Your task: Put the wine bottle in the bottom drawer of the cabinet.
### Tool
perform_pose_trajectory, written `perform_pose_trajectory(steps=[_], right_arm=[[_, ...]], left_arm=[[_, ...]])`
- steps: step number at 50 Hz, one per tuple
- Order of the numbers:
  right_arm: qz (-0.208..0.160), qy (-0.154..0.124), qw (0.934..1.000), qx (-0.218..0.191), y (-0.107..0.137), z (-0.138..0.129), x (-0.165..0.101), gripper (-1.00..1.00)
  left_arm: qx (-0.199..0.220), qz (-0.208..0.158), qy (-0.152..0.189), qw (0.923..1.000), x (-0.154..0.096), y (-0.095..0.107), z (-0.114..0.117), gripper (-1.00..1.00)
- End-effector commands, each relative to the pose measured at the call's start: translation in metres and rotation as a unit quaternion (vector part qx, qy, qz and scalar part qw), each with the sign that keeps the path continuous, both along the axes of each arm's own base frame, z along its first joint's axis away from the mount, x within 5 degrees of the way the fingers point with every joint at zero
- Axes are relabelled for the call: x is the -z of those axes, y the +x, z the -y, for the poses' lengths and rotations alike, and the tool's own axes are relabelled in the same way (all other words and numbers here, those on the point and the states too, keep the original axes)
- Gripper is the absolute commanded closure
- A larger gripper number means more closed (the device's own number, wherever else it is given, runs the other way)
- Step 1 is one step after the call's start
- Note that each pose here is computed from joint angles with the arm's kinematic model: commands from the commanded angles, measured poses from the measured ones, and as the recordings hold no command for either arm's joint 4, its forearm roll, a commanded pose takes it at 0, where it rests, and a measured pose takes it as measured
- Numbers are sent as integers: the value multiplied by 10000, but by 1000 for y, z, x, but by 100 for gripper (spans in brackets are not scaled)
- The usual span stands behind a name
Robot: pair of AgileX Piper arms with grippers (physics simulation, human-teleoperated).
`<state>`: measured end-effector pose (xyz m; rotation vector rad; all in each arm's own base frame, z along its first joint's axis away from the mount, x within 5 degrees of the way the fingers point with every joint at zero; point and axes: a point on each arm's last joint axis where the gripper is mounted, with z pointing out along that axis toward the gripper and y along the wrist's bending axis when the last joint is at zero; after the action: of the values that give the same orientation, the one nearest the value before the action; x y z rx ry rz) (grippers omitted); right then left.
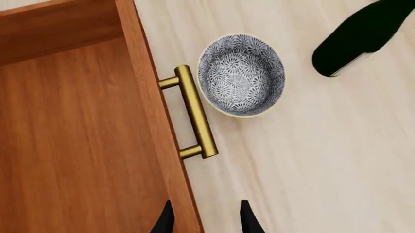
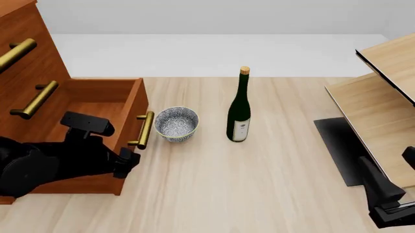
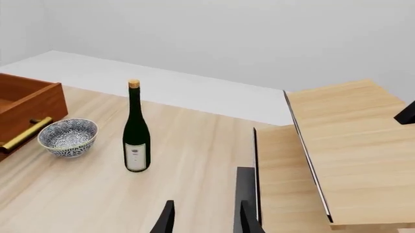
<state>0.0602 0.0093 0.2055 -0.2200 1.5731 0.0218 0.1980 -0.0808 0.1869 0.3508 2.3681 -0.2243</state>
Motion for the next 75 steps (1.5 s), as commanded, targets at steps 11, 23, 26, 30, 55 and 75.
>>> perform_pose_trajectory(steps=[11,23,26,30,55,75], right_arm=[[-20,1,10000,-41,0,0,1,-100],[-29,-13,10000,-80,1,-1,0,-100],[-28,-9,10000,-84,0,-1,0,-100],[-29,-9,10000,-95,0,-1,0,-100],[-36,7,9999,-145,1,-2,0,-100],[-81,3,9998,-159,1,-2,1,-100]], left_arm=[[377,-112,-15,9992,-1,-16,12,-100],[501,173,71,9986,-39,-27,3,-100],[499,318,48,9982,-59,-30,0,-100],[548,483,55,9973,-83,-34,-2,-100],[999,1273,-172,9867,-158,-24,18,-100],[1227,1635,-659,9767,-163,9,62,-100]])
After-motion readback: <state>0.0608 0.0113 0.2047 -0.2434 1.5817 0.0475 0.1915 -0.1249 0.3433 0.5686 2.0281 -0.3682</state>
